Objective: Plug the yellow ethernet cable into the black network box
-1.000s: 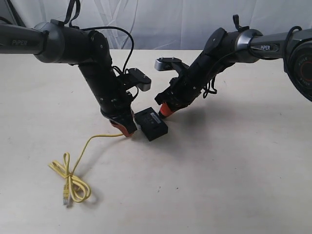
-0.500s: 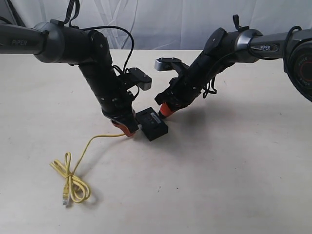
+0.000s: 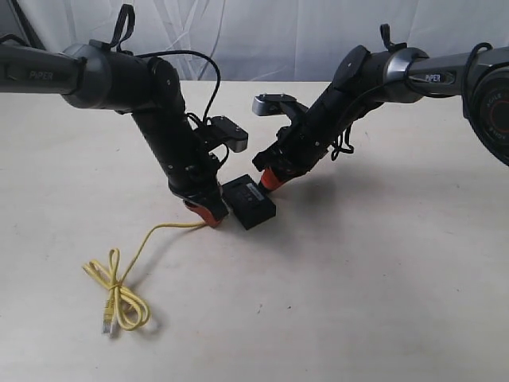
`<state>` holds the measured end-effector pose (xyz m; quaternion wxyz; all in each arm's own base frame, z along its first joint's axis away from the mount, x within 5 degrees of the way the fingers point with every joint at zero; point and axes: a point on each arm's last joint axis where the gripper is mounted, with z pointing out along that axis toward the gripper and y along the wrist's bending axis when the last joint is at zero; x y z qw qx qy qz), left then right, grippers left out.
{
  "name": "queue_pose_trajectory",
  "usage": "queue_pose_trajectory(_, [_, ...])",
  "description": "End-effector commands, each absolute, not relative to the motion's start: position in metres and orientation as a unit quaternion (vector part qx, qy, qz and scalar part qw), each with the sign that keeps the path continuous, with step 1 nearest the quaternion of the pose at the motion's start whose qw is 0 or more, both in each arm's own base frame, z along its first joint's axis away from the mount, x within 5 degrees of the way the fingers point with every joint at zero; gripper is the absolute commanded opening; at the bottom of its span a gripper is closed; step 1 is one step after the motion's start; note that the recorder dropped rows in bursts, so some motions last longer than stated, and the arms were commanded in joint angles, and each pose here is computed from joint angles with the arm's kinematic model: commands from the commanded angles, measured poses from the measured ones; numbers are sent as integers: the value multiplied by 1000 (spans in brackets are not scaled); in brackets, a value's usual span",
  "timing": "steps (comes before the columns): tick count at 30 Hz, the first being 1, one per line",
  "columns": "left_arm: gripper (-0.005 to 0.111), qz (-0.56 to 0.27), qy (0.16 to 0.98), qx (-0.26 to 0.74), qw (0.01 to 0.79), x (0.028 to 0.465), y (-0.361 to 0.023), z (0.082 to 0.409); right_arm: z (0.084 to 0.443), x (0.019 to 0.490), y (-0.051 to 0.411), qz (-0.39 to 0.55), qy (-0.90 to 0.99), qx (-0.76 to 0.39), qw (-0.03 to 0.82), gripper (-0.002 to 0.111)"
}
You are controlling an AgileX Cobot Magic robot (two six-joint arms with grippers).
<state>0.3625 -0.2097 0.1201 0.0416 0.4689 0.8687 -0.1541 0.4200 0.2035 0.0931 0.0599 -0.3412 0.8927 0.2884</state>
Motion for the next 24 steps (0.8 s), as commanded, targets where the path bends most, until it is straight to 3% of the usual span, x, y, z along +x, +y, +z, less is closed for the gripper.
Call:
queue_pose_trajectory(1, [0, -157, 871, 461, 57, 365, -214, 120, 88, 419, 201, 288, 892, -344, 50, -1])
queue_pose_trajectory(24, [0, -155, 878, 445, 87, 370, -229, 134, 90, 416, 203, 303, 889, -340, 39, -1])
